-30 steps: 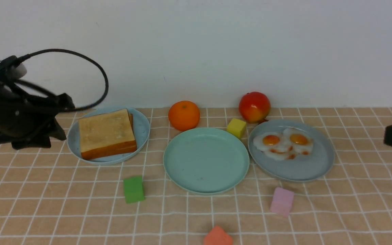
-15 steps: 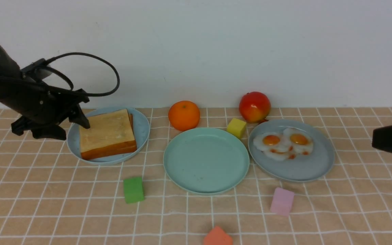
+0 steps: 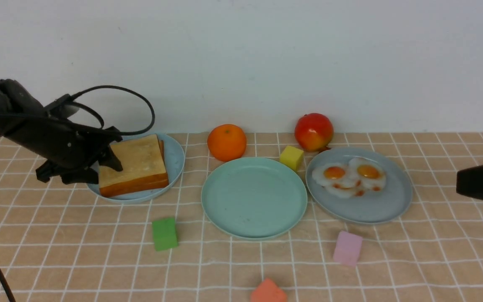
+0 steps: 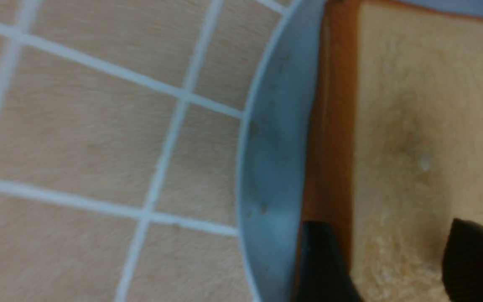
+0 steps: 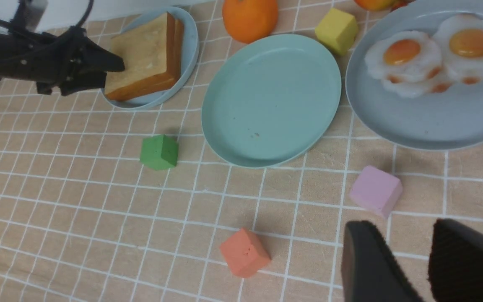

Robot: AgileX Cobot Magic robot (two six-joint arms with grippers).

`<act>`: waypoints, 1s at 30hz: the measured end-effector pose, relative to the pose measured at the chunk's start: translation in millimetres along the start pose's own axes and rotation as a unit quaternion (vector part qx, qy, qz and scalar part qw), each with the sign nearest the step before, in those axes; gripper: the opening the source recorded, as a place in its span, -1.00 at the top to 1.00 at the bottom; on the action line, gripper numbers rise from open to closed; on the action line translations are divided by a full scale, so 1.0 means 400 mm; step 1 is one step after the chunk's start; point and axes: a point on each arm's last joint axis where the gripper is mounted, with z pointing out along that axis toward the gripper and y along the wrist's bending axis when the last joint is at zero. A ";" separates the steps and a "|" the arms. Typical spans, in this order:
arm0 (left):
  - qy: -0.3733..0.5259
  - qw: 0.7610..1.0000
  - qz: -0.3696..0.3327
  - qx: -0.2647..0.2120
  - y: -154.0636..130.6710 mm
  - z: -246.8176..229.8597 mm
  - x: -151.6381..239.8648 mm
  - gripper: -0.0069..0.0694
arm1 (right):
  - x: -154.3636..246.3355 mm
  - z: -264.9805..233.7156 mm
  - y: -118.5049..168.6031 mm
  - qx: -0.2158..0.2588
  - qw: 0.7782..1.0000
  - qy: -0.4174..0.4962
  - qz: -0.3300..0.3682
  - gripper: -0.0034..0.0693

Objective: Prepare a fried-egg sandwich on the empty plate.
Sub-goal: Use the left arm to grab a slice of bread, then use the left arm to put a slice of bread into the empty plate in the middle

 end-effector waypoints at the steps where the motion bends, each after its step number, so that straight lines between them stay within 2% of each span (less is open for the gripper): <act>1: 0.002 1.000 0.006 0.003 0.000 0.004 0.001 -0.11 | 0.000 0.000 0.000 0.000 1.000 0.000 0.000 0.24; 5: 0.003 1.000 0.025 0.004 0.000 0.008 0.000 0.27 | 0.000 0.000 0.000 0.000 1.000 0.000 0.000 0.24; 6: 0.003 1.000 0.025 0.004 0.000 0.007 0.000 0.29 | 0.000 0.000 0.000 0.000 1.000 0.000 0.000 0.24; 8: 0.004 0.999 0.039 -0.003 0.001 0.003 -0.001 0.58 | 0.002 0.000 0.000 -0.001 1.000 0.004 0.000 0.24; 11: 0.004 0.998 0.060 -0.013 -0.003 -0.020 -0.003 0.78 | 0.005 0.000 0.001 -0.002 1.000 0.010 0.000 0.24; 15: -0.022 0.997 0.075 -0.019 -0.023 -0.084 -0.018 0.78 | 0.006 0.000 0.001 -0.002 1.000 0.014 0.000 0.24; 19: -0.064 0.994 0.083 -0.006 -0.063 -0.184 -0.034 0.78 | 0.008 0.000 0.001 -0.003 1.000 0.017 0.000 0.24; 23: -0.065 0.995 0.054 0.046 -0.109 -0.265 -0.024 0.78 | 0.008 0.000 0.001 -0.003 1.000 0.018 0.000 0.24; 24: -0.064 0.995 0.055 0.046 -0.110 -0.268 -0.023 0.78 | 0.009 0.000 0.001 -0.003 1.000 0.019 0.000 0.24; 25: -0.052 0.995 0.046 0.071 -0.129 -0.284 -0.012 0.78 | 0.009 0.000 0.001 -0.003 1.000 0.019 0.000 0.24; 29: -0.019 0.991 0.086 0.106 -0.198 -0.280 0.030 0.78 | 0.010 0.000 0.001 -0.003 1.000 0.021 0.000 0.24; 30: -0.002 0.987 0.112 0.119 -0.243 -0.264 0.063 0.78 | 0.010 0.000 0.002 -0.003 1.000 0.023 0.000 0.24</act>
